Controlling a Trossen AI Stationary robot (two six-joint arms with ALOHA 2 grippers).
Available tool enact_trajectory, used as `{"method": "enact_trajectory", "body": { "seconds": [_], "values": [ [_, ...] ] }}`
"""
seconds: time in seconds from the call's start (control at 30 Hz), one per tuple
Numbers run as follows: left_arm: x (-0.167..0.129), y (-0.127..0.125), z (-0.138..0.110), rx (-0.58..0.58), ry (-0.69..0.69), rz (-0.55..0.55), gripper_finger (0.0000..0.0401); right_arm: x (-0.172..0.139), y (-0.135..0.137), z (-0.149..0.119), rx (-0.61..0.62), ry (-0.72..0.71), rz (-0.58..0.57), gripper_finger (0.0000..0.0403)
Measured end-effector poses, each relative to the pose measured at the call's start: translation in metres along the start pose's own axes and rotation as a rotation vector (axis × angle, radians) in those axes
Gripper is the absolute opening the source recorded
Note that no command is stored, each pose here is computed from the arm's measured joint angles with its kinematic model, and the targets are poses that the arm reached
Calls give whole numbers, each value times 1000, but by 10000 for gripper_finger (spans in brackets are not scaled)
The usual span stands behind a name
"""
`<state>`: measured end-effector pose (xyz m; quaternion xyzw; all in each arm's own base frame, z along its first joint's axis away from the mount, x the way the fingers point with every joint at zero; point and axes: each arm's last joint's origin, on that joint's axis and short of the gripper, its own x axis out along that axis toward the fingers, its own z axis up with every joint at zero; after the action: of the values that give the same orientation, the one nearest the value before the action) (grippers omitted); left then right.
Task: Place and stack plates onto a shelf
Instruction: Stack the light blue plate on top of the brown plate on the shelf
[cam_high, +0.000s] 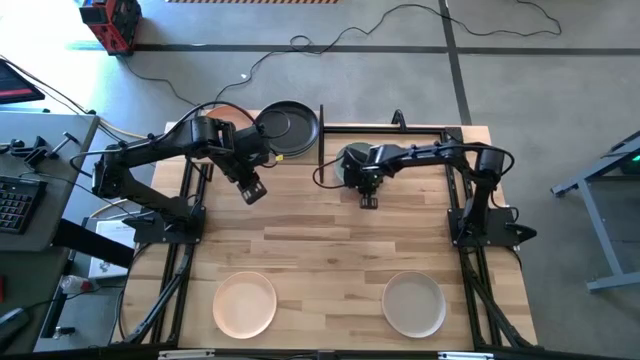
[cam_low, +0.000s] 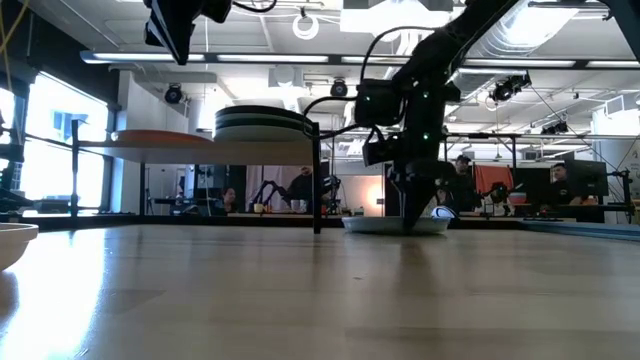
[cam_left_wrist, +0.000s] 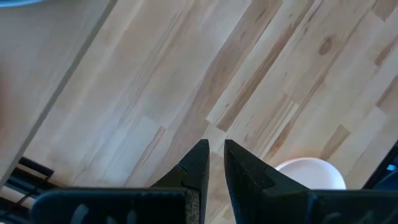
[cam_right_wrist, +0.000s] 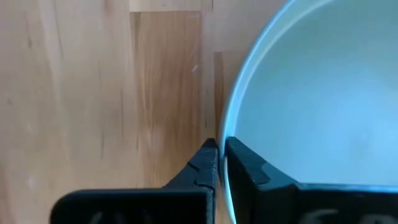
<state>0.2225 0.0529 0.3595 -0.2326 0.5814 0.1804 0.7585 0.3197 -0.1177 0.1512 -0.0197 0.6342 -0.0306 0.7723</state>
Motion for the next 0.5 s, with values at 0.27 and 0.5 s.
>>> {"method": "enact_trajectory", "body": {
  "seconds": [0.27,0.5],
  "values": [
    [0,1,1,1,-18,49,37,-15,0,6,17,45,17,1],
    [0,3,1,34,-41,115,37,-31,8,17,-11,61,28,0]
  ]
}}
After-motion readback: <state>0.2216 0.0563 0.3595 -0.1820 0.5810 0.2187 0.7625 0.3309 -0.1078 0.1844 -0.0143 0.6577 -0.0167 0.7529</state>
